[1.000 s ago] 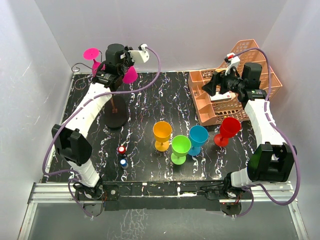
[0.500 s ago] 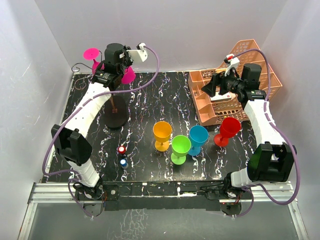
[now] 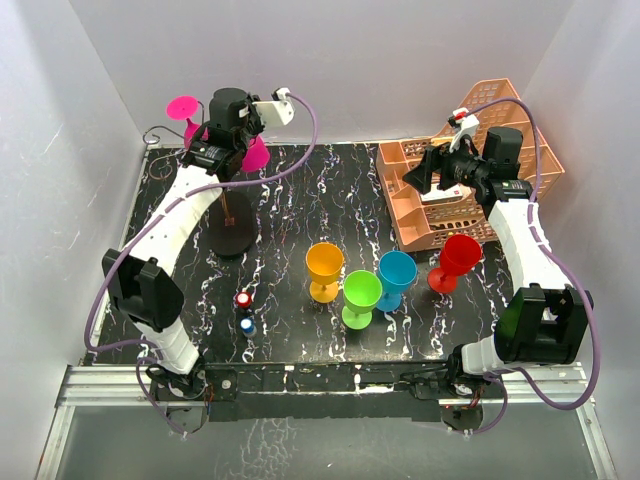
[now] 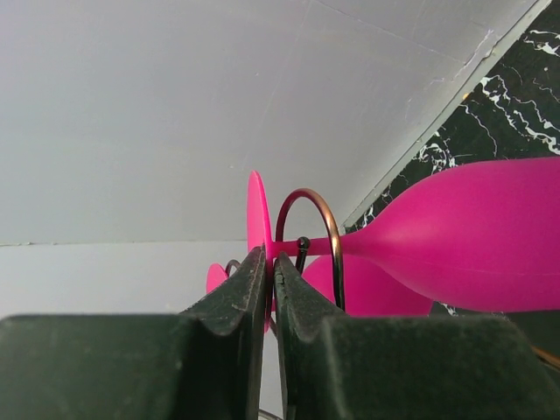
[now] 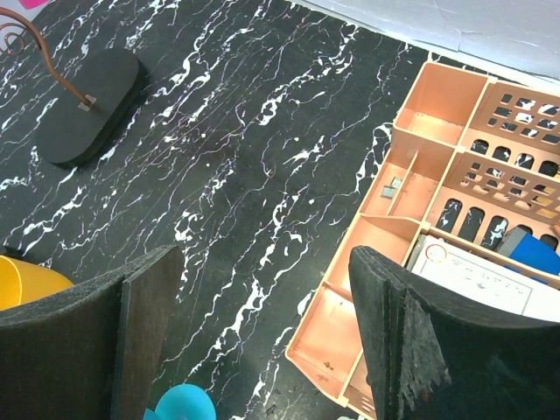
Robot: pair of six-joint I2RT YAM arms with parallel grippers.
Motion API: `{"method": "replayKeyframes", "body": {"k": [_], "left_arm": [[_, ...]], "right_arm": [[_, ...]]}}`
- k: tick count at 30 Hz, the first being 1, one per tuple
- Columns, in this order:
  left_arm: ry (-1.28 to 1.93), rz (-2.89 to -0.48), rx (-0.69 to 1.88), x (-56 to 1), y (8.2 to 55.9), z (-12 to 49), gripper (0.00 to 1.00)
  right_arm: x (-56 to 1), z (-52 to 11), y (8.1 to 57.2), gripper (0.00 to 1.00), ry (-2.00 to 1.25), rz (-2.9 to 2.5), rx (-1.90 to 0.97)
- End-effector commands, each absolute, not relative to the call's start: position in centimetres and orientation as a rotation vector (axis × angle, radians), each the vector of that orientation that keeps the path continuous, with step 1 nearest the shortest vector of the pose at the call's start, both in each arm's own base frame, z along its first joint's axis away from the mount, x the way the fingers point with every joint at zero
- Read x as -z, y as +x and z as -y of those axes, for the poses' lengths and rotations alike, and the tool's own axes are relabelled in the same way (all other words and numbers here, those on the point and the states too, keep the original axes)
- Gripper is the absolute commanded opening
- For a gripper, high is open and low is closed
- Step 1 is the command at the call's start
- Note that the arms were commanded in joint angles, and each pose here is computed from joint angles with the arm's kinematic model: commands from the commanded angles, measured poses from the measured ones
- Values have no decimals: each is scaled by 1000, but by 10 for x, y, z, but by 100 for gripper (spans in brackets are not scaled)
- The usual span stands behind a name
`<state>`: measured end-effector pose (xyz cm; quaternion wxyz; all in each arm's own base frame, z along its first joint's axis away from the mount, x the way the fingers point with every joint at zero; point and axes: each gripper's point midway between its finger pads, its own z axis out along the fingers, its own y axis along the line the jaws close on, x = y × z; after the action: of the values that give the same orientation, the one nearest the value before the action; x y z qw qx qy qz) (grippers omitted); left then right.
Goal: Place the wine glass upside down on the wine glass rack
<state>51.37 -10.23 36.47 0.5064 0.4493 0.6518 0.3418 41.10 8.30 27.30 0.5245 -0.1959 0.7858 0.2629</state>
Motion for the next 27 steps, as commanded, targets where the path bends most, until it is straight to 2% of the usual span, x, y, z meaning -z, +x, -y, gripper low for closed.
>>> {"method": "replayKeyframes", "body": {"k": [1, 14, 27], "left_arm": [[1008, -1538, -843, -396, 497, 91, 9], [991, -1532, -854, -405, 487, 85, 21], [982, -1529, -866, -413, 465, 74, 29]], "right_arm": [[-287, -82, 417, 84, -493, -1812, -613], [-288, -83, 416, 84, -495, -1810, -618], [-285, -83, 417, 84, -495, -1814, -624]]}}
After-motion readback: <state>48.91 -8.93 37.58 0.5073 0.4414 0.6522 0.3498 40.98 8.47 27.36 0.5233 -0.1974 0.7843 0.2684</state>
